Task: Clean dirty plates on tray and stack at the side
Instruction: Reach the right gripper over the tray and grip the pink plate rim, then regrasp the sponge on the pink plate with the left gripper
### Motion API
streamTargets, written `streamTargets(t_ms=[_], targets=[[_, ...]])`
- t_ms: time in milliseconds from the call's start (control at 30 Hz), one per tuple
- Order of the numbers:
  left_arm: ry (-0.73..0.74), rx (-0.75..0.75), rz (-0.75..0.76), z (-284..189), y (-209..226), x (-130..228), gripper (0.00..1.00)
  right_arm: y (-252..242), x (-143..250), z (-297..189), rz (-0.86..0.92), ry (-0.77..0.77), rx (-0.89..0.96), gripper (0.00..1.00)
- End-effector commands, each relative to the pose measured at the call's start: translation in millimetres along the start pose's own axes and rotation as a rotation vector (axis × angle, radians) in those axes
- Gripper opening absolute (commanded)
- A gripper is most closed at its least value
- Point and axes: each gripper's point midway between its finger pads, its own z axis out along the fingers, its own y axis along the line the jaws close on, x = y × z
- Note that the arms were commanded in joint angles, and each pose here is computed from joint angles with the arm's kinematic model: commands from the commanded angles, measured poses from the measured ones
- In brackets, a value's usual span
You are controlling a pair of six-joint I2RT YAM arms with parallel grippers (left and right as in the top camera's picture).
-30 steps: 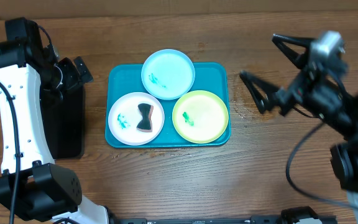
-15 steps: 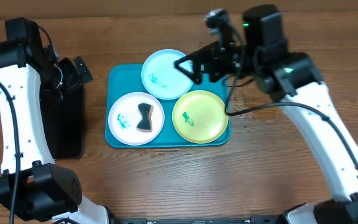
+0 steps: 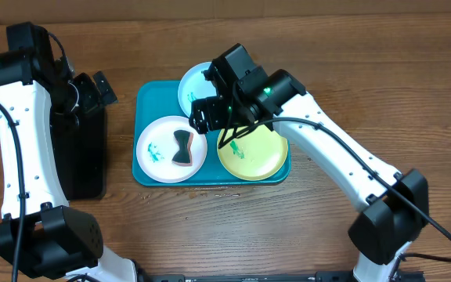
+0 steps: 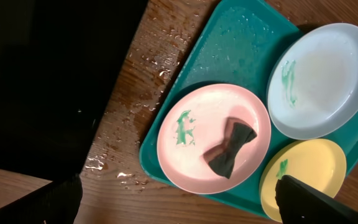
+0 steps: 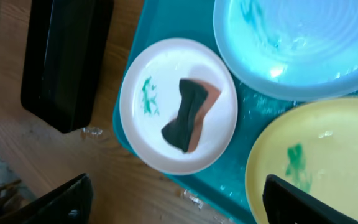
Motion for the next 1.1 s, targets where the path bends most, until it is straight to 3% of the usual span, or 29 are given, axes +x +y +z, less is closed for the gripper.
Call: streamTargets(t_ms=[0,167,333,367,533,800,933,1067], targets=[[0.028,0.022,0.011,5.3,-4.3,3.5,1.0,8.9,-25.1,-5.1,-0.017,-0.086,-0.018,0.91],[0.05,0.015,0.007,5.1,-2.4,9.1,1.0,12.4,-28.8,19.3,-0.05,-0.123,-0.025,0.96],[0.074,0.007,0.006,4.8,-0.6,14.9,1.0,-20.5,-16.1,61.8,0.076,-0.091,0.109,0.65],[0.074,0.007,0.006,4.8,-0.5,15.0,1.0,-23.4,-12.8,70.1,0.09,-0.074,0.112,0.63],[0.075,0.007,0.005,4.7,-0.5,15.2,1.0,-40.2,-0.6,99.4,0.1,-0.018,0.15,0.63],[0.083,0.005,0.004,4.6,-0.1,17.1,1.0,-58.7,19.0,130.2,0.11,0.057,0.192,0.56],[0.082,0.005,0.004,4.6,0.0,17.0,1.0,-60.4,28.4,143.0,0.09,0.092,0.19,0.48],[0.081,0.005,0.004,4.6,-0.1,16.6,1.0,-54.1,29.9,146.8,0.067,0.089,0.181,0.47]])
